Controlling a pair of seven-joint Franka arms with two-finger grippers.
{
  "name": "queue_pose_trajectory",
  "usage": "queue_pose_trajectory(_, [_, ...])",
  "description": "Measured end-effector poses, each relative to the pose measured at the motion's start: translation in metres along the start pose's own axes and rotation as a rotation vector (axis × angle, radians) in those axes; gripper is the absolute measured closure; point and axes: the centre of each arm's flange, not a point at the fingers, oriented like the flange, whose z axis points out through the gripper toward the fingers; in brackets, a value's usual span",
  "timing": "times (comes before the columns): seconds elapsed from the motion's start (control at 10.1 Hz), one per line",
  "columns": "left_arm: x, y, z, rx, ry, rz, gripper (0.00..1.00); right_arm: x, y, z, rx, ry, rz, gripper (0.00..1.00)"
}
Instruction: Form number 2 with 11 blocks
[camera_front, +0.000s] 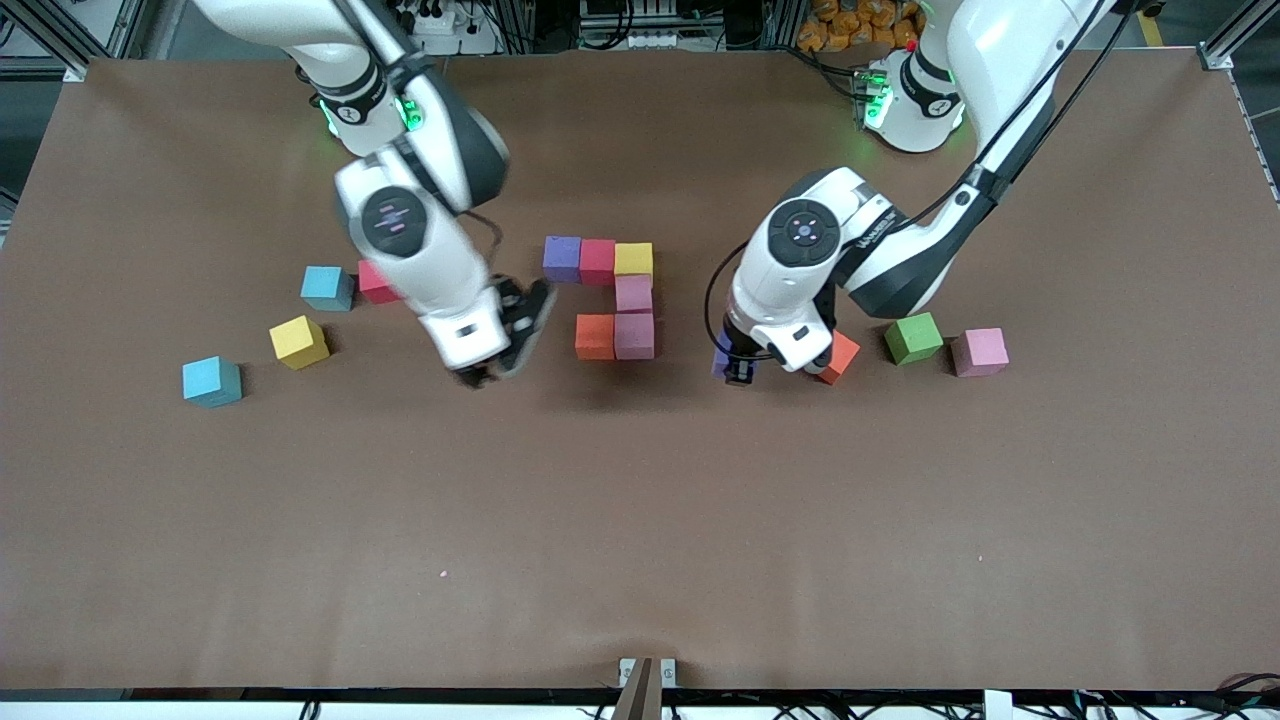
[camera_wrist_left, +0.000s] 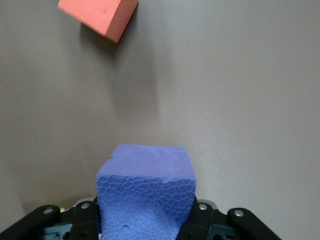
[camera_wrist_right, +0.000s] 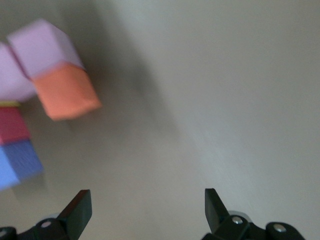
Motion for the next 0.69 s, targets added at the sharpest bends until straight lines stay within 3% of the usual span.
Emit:
queue_pose_trajectory(0.3, [-0.041,0.012,0.006,0.012,-0.025,-0.060,0.44,-0.102,0.088,0.017,0.014,-0.058,0.063,0.00])
queue_pose_trajectory(0.49, [-0.075,0.010,0.015,-0.007,-0.014,-0.104,0.44,-0.175,0.135,0.034,0.039,-0.064,0.070,0.00])
queue_pose_trajectory(0.69, [-0.120,-0.002,0.036,-0.029,0.006,-0.143,0.44,-0.215,0.161,0.062,0.048,-0.060,0.000,0.00])
